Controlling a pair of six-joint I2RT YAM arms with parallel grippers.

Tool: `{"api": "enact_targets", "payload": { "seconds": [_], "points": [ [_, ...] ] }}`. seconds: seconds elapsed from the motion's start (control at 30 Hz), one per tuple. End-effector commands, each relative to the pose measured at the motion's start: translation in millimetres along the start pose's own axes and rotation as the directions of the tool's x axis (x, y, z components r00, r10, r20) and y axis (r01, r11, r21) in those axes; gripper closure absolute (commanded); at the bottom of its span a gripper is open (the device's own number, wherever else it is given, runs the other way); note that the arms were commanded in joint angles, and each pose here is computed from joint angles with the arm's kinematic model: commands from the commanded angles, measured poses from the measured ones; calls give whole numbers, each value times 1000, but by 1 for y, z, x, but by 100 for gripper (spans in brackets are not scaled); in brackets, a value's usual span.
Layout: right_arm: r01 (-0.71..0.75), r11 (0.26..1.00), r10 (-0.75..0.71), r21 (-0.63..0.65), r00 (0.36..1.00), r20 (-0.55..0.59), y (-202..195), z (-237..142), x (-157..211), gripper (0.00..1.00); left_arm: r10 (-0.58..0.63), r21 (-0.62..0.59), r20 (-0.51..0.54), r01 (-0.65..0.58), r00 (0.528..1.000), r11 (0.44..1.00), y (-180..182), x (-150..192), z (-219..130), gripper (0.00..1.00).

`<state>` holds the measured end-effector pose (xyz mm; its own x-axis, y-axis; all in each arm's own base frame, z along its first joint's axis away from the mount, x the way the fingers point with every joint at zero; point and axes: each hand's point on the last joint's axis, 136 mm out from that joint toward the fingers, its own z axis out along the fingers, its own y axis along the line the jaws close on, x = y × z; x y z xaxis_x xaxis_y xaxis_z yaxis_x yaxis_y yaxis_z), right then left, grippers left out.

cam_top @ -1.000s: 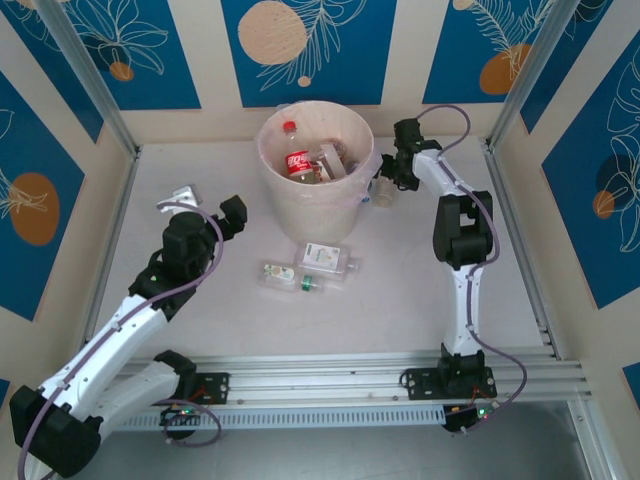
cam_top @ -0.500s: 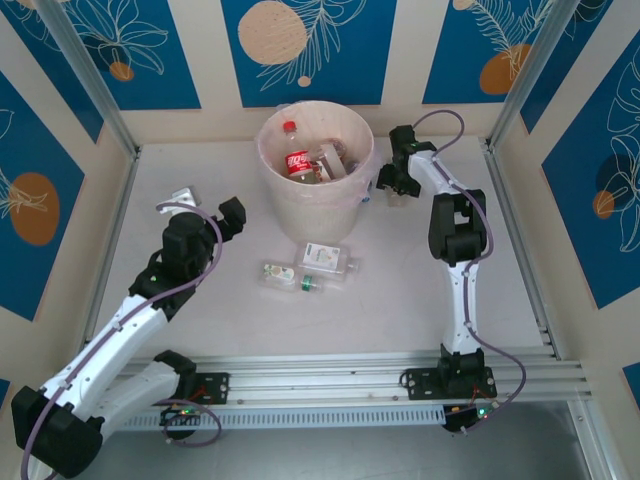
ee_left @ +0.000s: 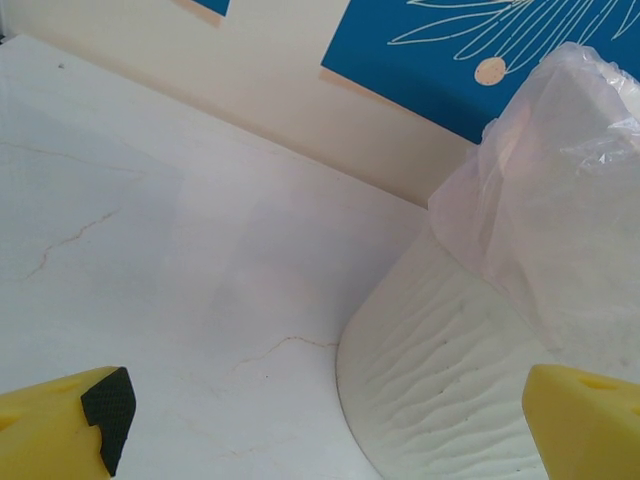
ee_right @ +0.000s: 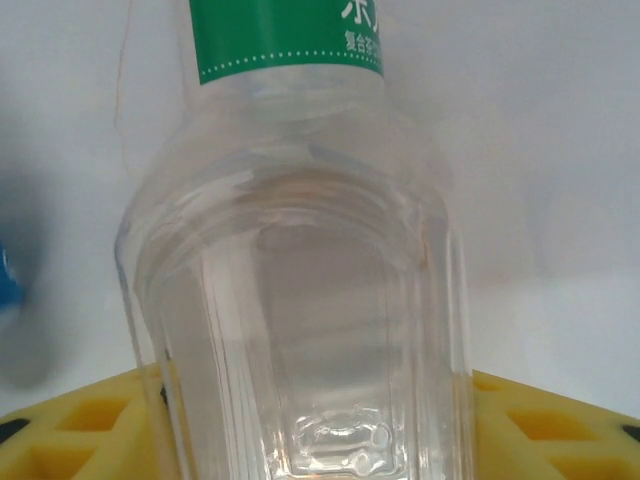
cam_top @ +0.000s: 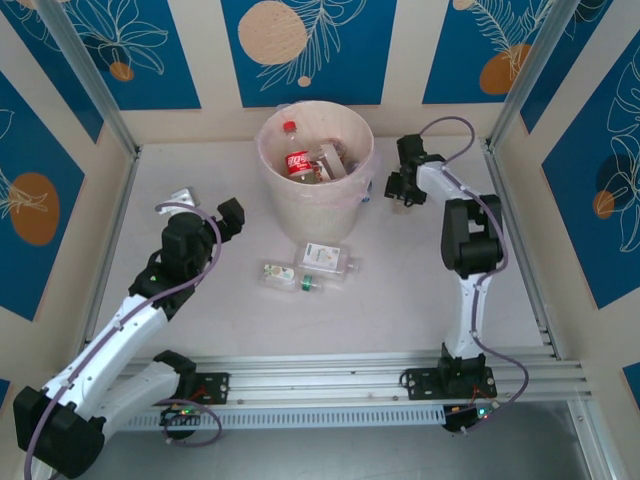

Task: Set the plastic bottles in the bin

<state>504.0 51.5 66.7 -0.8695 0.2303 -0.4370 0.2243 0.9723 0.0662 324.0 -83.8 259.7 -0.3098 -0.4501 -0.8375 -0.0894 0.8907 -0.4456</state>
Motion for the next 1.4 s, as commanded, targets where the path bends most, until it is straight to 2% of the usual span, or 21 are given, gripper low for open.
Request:
{"api": "enact_targets", "payload": {
  "seconds": [0.0, 0.23, 0.37, 0.57, 0.7, 0.87, 1.1, 1.27, 1.37],
  "points": [
    [5, 996, 16, -91, 972, 232, 8, -60, -42, 49, -18, 7, -19, 18, 1000, 1000, 2, 6, 6, 0],
    [12, 983, 58, -181, 927, 372, 7, -129, -36, 54, -13, 22, -70, 14, 997, 1000, -2, 16, 15, 0],
    [31, 973, 68, -230, 910, 409, 13, -169, -34, 55, -11, 26, -93, 14, 996, 1000, -4, 20, 20, 0],
    [121, 937, 65, -328, 861, 505, 41, -246, -32, 55, -14, 28, -122, 18, 992, 999, -5, 27, 27, 0],
    [166, 906, 71, -388, 846, 529, 59, -283, -30, 56, -12, 38, -151, 18, 989, 999, -9, 32, 32, 0],
    [311, 850, -12, -425, 818, 574, 99, -324, -21, 56, -14, 40, -160, 20, 987, 999, -10, 33, 34, 0],
    [447, 753, -131, -484, 821, 556, 151, -340, -3, 56, -14, 41, -173, 21, 985, 999, -9, 37, 35, 0],
    [499, 732, -227, -464, 821, 524, 177, -320, 5, 55, -11, 37, -176, 18, 984, 999, -8, 37, 35, 0],
    [507, 748, -272, -427, 822, 500, 183, -306, 3, 54, -8, 36, -176, 15, 984, 999, -7, 38, 34, 0]
  ]
}}
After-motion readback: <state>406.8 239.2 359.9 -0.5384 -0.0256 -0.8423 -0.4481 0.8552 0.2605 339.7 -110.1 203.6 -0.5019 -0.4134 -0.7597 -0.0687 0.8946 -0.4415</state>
